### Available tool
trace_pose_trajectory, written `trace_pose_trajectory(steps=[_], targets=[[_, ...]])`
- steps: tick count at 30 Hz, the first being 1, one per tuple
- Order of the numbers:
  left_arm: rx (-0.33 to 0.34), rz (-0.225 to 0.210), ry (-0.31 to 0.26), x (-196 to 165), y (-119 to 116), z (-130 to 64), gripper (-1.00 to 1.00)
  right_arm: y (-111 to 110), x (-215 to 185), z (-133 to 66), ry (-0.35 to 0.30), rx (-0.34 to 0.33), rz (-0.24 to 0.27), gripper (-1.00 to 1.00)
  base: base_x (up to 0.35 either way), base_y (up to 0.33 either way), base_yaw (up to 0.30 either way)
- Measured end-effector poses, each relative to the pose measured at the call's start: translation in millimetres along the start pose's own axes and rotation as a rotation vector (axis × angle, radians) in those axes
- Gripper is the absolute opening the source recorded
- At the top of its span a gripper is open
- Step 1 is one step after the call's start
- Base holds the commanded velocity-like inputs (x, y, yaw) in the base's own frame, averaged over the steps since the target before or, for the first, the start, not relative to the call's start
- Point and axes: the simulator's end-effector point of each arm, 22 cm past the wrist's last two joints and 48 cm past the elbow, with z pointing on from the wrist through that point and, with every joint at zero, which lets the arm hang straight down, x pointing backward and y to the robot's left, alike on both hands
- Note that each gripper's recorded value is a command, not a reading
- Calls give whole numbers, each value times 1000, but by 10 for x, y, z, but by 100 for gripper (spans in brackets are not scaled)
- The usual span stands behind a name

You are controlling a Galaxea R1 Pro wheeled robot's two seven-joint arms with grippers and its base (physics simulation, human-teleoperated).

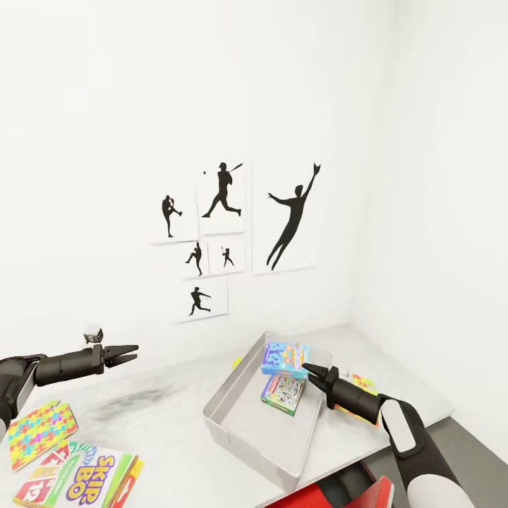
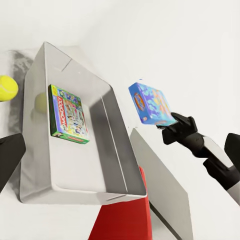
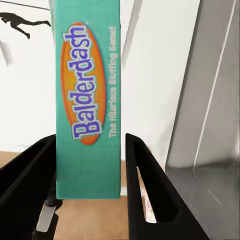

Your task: Put all the toys in the child's room - the three board games (two on the bed and one on the table), the two jigsaw puzzles on the table, and the tennis ball on the table - inside the toy box on the table in the child's room.

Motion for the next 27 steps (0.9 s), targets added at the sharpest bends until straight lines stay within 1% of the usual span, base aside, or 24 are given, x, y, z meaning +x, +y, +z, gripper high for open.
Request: trace_pose_trajectory(steps=[2,5,7,10,17,20,23,27], targets=[[0,0,0,-1,0,-1,100,-93,4,7,2,50,-3,-100,-2,0,0],[0,0,0,0,1,-2,100,-145,-4,2,-2,73,4,-100,0,0,0],[-1,0,0,-1,1,-5,100,-146,-8,1,-5,72,15,-100,0,0,0],[-1,0,0,-2,2,-8,100,-97,-29,2,-14,50,31,-100,0,0,0],[-1,0,0,-1,1,-4,100,-59,-48,7,-22,35,41,-100,0,0,0],[-1,0,0,-3,3,-8,100,-78,-39,11,-19,42,42,-100,-26,0,0],[0,0,0,-2,1,-3,100,-150,-28,5,-16,69,48,-100,-66,0,0],[-2,0,-1,-4,2,-10,100,-168,-24,6,-16,74,54,-100,-22,0,0]])
